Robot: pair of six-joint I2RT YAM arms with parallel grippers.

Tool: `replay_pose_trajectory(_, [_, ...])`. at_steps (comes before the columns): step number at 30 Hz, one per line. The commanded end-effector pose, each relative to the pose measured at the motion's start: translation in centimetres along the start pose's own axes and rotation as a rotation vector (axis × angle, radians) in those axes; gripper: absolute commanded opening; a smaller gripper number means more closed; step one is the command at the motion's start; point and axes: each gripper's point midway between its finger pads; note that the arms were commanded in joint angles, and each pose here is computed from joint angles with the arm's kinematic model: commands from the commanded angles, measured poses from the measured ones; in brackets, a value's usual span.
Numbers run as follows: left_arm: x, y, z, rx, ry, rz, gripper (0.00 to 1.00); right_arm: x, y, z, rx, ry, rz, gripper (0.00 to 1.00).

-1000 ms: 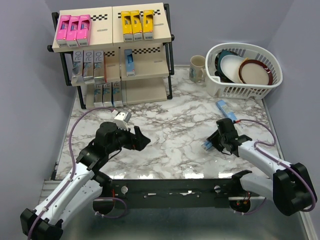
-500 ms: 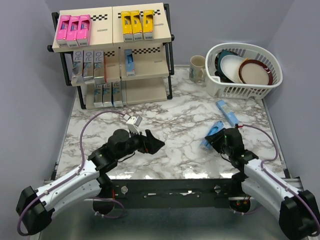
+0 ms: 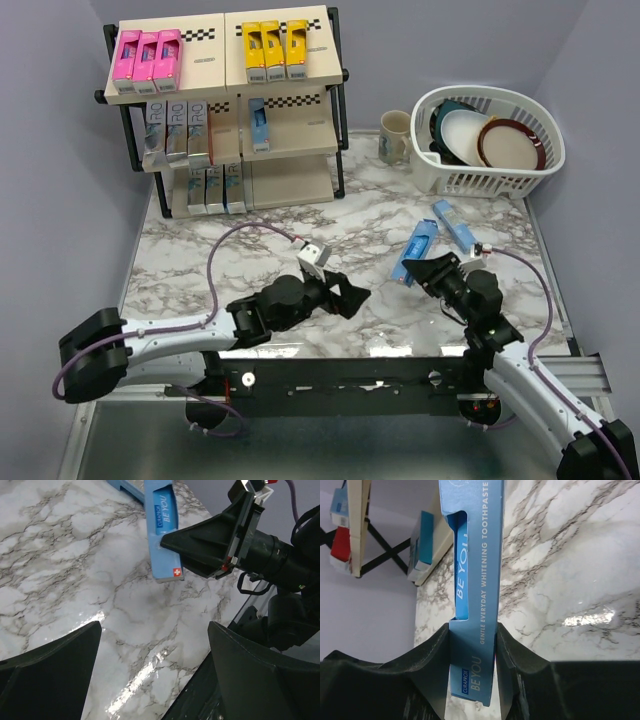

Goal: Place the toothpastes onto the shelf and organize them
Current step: Pick up the toothpaste from the center of the board.

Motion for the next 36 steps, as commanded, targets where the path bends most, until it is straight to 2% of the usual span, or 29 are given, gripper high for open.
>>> replay_pose_trajectory(1, [2.6,-3.3,2.2,0.116,-0.156,-0.018,0.99,-0.6,2.9,0.1,-0.003,-0.005,0.156,0.31])
replay_pose_trajectory(2, [2.9,-4.5,2.3,0.136,-0.176,-0.041,0.99,-0.7,3.1,0.0,0.001,0.000,0.167,0.31])
replay_pose_trajectory(6, [4.7,-3.9,1.6,0.153,-0.216,0.054,0.99,-1.1,3.5,0.1,0.028,-0.010,0.192,0.31])
replay_pose_trajectory(13, [7.1,-4.0,-1.1,0.262,-0.209,0.116,0.99,-1.5,3.8,-0.2,0.059,-0.006,0.217,0.32])
replay_pose_trajectory(21, [8.4,-4.8,-1.7,0.285,-0.245,0.101,0.94,-1.7,3.9,-0.5,0.067,0.011,0.228,0.32])
replay_pose_trajectory(28, [9.2,-3.5,-1.7,0.286,-0.309,0.164,0.87,-2.0,4.0,-0.6,0.075,0.018,0.236,0.33])
replay_pose_trajectory(36, [10.1,-4.8,-1.5,0.262,-0.353,0.112,0.81,-2.2,4.4,-0.8,0.068,0.027,0.251,0.33])
Point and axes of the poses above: each gripper's point midway between its finger pads, its own x axis out along the fingers, its own y axis along the line the jaws close on, z = x × y, and after that the axes turned 10 degrees about -x, right-handed
